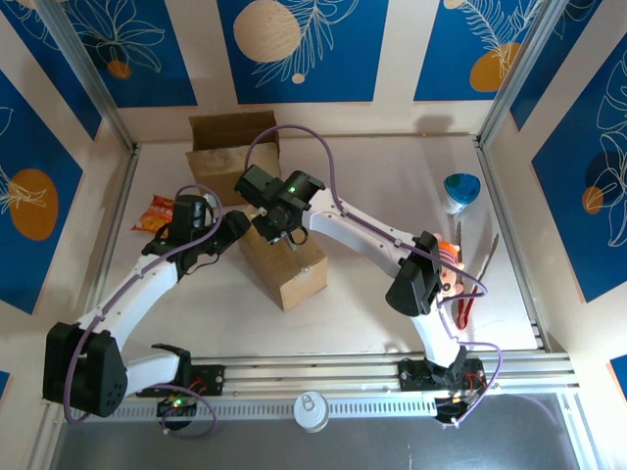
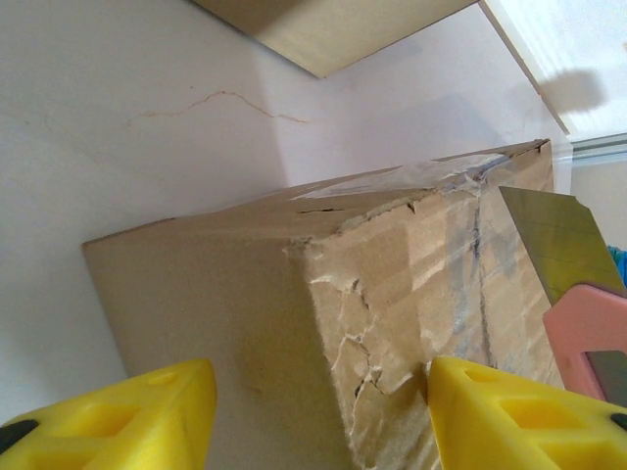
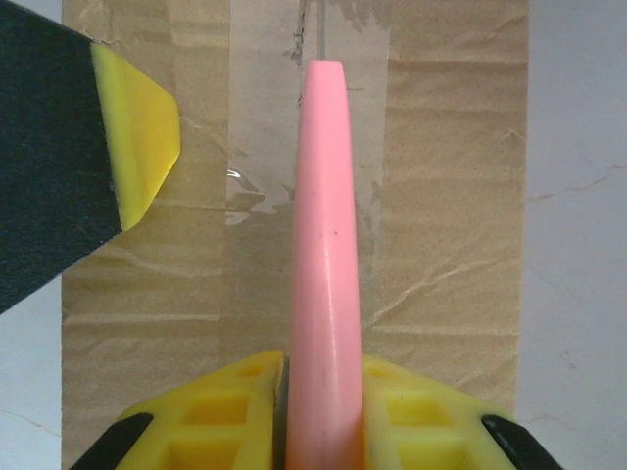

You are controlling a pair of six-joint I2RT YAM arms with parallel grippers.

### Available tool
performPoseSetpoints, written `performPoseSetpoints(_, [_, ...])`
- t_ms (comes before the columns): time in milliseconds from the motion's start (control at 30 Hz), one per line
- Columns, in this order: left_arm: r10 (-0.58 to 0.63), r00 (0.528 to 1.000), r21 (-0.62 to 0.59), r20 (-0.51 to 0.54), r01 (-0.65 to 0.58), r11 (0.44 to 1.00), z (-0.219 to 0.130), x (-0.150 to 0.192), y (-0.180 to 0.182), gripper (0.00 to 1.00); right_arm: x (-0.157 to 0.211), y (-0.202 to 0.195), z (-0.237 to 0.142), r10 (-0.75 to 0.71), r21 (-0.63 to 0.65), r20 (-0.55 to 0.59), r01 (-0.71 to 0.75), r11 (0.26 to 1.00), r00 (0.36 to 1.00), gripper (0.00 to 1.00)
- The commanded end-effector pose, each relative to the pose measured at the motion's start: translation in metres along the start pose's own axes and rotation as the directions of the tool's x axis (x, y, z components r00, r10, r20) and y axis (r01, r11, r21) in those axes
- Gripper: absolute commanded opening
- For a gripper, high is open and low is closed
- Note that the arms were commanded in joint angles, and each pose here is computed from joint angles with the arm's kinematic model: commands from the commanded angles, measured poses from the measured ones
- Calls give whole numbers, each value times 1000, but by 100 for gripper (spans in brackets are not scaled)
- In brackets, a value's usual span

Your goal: Unpack the express box

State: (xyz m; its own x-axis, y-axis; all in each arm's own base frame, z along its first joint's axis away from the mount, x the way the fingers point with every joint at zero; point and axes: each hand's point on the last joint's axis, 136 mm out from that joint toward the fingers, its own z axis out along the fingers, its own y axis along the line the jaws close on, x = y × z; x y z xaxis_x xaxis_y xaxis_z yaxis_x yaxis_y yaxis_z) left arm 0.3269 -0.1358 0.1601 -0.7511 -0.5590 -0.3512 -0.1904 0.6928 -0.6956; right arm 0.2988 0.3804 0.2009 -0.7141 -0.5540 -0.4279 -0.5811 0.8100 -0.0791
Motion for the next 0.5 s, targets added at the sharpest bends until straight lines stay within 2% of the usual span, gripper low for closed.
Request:
performPoseSetpoints(0, [-35,999,-45,-34,34,998,2,10,18,58,-5,3,-6,11,1,20,-11,1000,1000,0])
performPoseSetpoints(467, [-39,999,-45,-33,37,998,1,10,19,58,-1,8,-2,0,-2,0,0,1000,1000,0])
